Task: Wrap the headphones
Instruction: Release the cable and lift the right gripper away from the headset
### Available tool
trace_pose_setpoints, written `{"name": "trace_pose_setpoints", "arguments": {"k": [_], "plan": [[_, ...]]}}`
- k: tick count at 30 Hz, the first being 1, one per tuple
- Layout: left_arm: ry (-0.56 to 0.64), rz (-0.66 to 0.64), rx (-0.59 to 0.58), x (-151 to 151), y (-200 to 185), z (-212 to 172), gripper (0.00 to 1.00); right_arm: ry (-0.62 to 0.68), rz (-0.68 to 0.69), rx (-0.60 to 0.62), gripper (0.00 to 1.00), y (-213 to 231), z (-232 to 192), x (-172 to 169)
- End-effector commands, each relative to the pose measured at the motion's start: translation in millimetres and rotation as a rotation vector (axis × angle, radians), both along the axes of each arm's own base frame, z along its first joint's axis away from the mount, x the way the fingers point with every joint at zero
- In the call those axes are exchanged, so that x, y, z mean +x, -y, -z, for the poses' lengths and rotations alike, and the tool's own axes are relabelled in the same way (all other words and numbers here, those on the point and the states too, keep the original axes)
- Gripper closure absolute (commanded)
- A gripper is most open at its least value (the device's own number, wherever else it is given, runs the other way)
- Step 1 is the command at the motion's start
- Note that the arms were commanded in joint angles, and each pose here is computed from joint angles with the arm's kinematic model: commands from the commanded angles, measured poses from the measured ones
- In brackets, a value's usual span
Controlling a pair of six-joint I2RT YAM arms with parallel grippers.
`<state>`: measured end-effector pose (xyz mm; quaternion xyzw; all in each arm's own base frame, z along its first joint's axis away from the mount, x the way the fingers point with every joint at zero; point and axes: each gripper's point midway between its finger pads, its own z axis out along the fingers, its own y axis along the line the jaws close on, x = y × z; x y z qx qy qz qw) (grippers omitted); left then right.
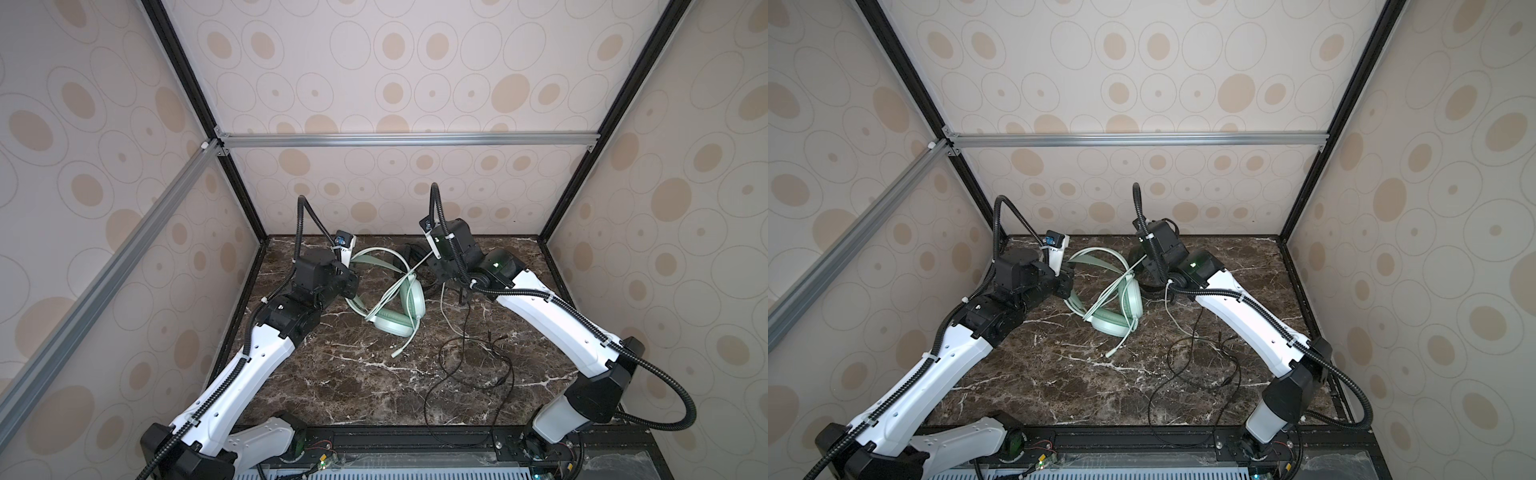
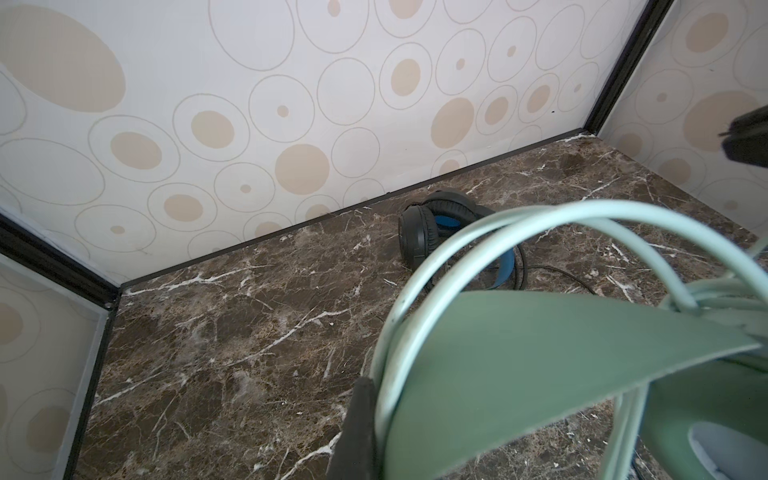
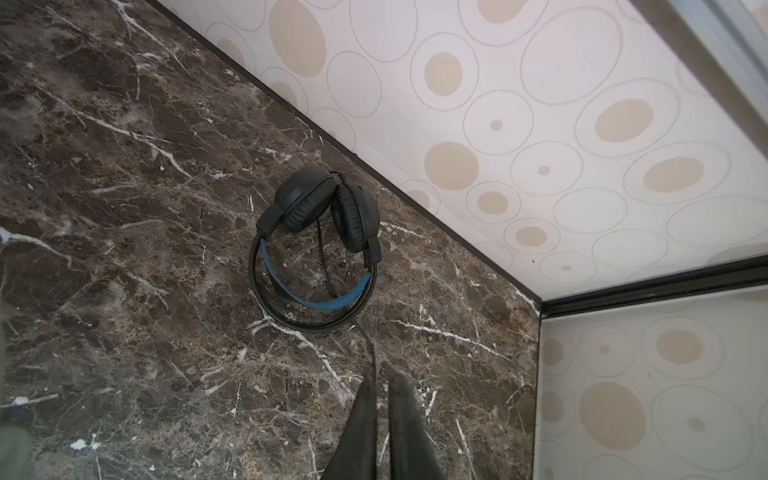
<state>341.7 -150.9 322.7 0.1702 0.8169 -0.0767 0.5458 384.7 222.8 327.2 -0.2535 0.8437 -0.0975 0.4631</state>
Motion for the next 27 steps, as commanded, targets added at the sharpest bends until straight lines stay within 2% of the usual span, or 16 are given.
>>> {"name": "trace_pose_setpoints", "arguments": {"k": [1,6,11,19,25,27], "plan": [[0.1,0.031,-0.098,-11,2,-48,1.0,0.011,0.076,0.179,0.9,15,-9,11],[0.11,0.043,-0.154,-14,6,-61,1.0,-0.032,0.119,0.317,0.9,23,10,23],[0.109,0.089,-0.22,-18,16,-69,1.0,-0.051,0.113,0.354,0.9,17,25,31],[0.115,0.144,-0.259,-21,26,-87,1.0,-0.017,0.042,0.42,0.89,-1,16,38],[0.108,0.186,-0.297,-23,34,-91,1.0,-0.012,0.034,0.407,0.86,-4,15,43],[0.106,0.201,-0.321,-25,37,-94,1.0,-0.001,0.043,0.424,0.82,-4,12,46]]}}
